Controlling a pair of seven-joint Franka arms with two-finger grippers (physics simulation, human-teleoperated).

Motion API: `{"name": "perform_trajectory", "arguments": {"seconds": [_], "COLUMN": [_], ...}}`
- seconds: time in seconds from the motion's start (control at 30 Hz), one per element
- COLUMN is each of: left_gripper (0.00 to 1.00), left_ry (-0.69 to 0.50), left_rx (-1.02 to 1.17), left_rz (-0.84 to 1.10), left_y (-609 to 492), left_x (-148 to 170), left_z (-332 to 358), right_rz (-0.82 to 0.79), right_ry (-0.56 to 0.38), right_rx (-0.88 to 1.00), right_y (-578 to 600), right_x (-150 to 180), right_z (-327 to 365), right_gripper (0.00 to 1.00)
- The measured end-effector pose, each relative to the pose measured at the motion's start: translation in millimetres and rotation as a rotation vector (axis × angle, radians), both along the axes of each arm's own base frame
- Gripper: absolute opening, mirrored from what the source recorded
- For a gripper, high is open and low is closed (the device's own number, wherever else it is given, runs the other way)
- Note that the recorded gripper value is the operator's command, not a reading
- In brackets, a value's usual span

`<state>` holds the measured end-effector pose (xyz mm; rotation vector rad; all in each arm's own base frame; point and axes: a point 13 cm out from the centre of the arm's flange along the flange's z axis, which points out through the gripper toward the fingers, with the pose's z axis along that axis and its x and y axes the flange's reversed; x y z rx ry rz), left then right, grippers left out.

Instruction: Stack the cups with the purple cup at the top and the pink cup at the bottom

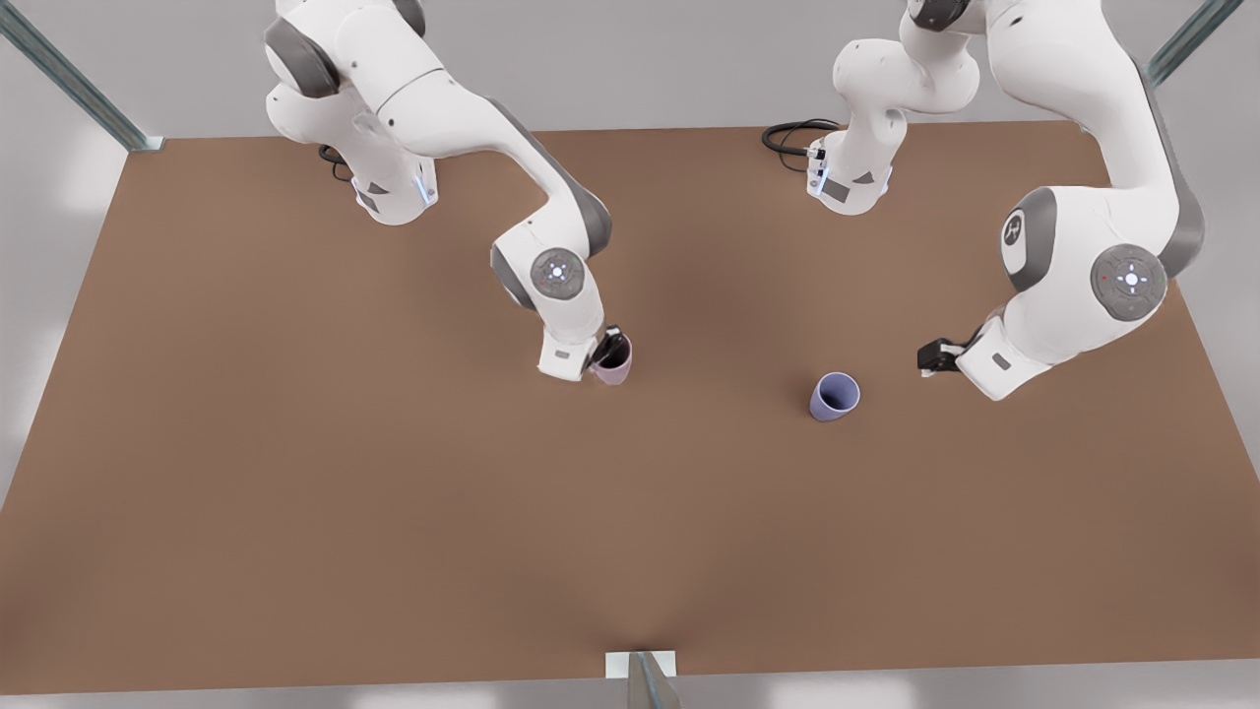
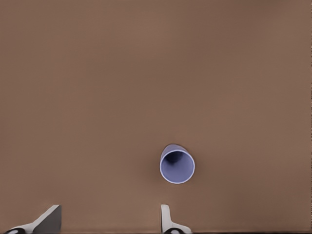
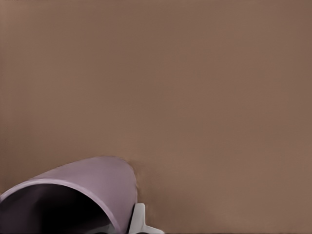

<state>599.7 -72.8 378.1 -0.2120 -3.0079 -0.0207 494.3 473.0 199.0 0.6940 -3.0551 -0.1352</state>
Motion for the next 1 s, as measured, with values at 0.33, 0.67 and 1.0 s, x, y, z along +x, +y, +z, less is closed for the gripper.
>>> {"name": "perform_trajectory", "arguments": {"seconds": [0.33,0.67,1.0], "left_gripper": [1.0,1.0,1.0], "left_ry": [0.127,0.131,0.131], "left_rx": [0.039,0.05,0.059], "left_rz": [-0.076,-0.056,-0.053], "left_y": [-45,-31,-25], "left_x": [-31,-48,-58], "left_z": [-138,-209,-254], "right_rz": [-0.199,-0.369,-0.475], "right_ry": [0.088,0.101,0.099], "right_rx": [-0.061,-0.095,-0.118], "right_y": [59,57,57], "right_x": [-50,-56,-60], "right_z": [-68,-83,-88], "right_gripper": [0.21,0.21,1.0]}}
